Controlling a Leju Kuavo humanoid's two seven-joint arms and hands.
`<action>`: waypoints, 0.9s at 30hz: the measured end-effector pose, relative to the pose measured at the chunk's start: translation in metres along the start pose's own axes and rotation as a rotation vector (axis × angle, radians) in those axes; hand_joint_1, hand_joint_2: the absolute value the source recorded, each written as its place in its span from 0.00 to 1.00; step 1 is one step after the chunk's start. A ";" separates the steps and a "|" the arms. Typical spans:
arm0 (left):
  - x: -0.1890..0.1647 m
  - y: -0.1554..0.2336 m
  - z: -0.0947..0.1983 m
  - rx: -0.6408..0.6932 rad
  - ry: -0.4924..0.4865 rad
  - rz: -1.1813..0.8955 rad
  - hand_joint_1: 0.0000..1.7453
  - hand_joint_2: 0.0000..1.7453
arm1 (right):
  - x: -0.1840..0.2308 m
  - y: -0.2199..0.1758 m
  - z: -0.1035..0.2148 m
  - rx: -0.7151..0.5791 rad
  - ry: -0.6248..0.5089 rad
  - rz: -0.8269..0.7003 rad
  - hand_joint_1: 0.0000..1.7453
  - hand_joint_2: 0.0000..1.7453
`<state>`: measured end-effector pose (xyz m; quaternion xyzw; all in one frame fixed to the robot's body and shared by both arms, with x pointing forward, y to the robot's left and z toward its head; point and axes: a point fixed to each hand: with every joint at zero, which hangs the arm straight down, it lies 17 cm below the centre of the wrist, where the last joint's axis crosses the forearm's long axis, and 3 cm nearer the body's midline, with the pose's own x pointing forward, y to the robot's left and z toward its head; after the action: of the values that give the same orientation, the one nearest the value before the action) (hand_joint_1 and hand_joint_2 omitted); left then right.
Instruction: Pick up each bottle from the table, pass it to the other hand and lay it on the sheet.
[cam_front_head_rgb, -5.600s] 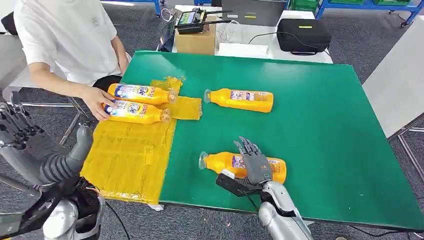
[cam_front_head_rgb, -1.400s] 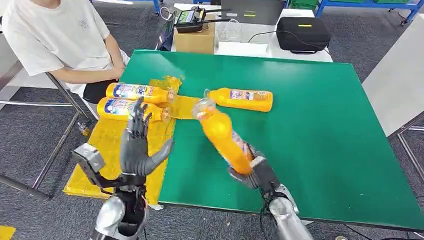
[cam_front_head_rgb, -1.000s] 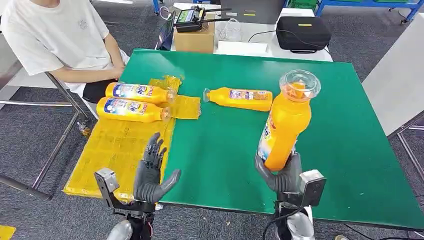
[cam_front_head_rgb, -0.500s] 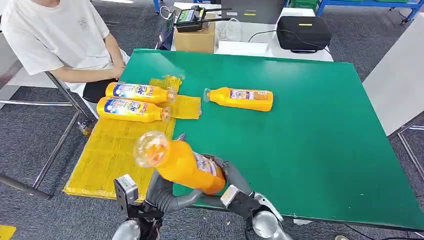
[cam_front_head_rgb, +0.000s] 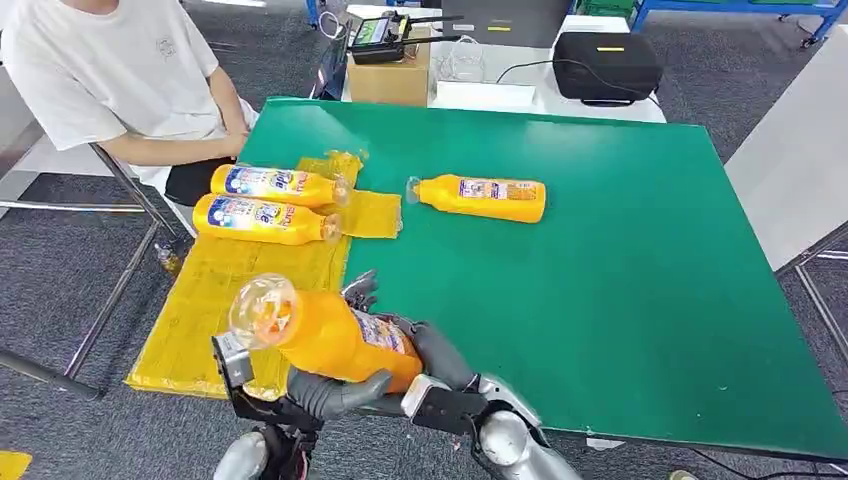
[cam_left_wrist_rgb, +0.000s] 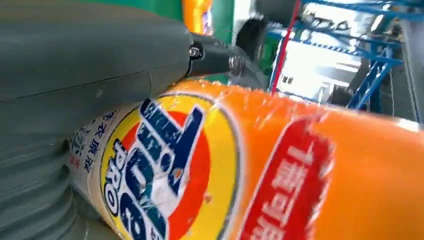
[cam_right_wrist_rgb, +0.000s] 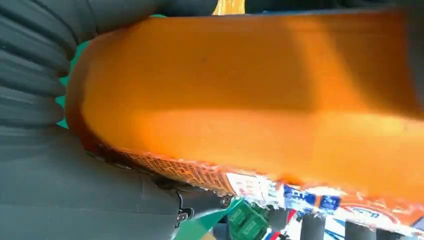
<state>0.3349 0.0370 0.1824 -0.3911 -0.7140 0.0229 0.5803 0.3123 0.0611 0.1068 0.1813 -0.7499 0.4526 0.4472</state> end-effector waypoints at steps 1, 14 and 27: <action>-0.001 0.003 0.000 0.009 0.010 0.025 1.00 1.00 | -0.002 -0.001 -0.001 -0.011 0.011 0.020 0.00 0.00; 0.003 0.068 -0.015 0.325 0.034 -0.057 1.00 1.00 | 0.000 -0.013 -0.008 -0.178 0.032 0.127 0.00 0.00; 0.092 0.149 -0.009 0.621 -0.203 -0.593 1.00 1.00 | 0.038 -0.038 -0.002 -0.362 -0.076 0.313 0.00 0.00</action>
<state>0.4204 0.1902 0.1870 0.0281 -0.8079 0.1073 0.5788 0.3188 0.0477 0.1582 -0.0035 -0.8542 0.3672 0.3682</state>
